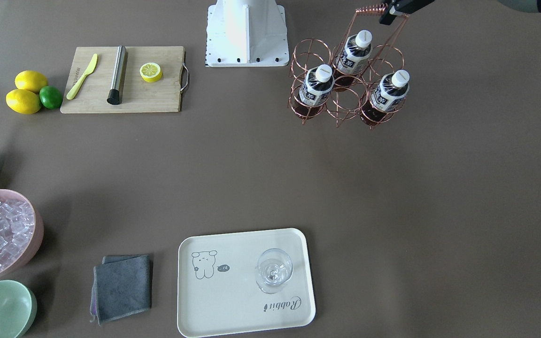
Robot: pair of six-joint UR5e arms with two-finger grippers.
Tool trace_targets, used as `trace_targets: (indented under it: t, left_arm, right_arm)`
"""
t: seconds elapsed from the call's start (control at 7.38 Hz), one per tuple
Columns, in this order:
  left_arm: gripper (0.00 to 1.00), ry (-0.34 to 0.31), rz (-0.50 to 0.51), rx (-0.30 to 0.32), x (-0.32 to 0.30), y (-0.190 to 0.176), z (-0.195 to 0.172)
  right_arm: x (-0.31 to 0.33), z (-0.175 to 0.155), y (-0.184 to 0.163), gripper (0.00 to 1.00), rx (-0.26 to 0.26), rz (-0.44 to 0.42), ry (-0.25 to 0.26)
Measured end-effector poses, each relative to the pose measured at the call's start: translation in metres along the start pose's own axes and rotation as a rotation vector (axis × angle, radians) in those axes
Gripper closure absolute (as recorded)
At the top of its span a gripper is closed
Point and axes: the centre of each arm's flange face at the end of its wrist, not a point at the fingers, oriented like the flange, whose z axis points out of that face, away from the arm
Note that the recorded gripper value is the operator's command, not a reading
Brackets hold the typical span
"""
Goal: Take tea from basket to plate
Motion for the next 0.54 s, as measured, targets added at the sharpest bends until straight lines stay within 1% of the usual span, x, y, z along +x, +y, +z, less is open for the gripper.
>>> trace_targets:
  t: [0.14, 0.27, 0.54]
  left_arm:
    - [1.0, 0.019, -0.022, 0.006, 0.018, -0.026, 0.014]
    - [1.0, 0.039, -0.037, 0.007, 0.03, -0.046, 0.027]
    - [1.0, 0.069, -0.068, 0.002, 0.03, -0.081, 0.046]
  right_arm:
    - [-0.026, -0.006, -0.021, 0.0, 0.034, -0.059, -0.027]
    - [-0.05, -0.014, -0.037, 0.0, 0.08, -0.115, -0.065]
    - [-0.099, -0.023, -0.054, 0.0, 0.192, -0.17, -0.165]
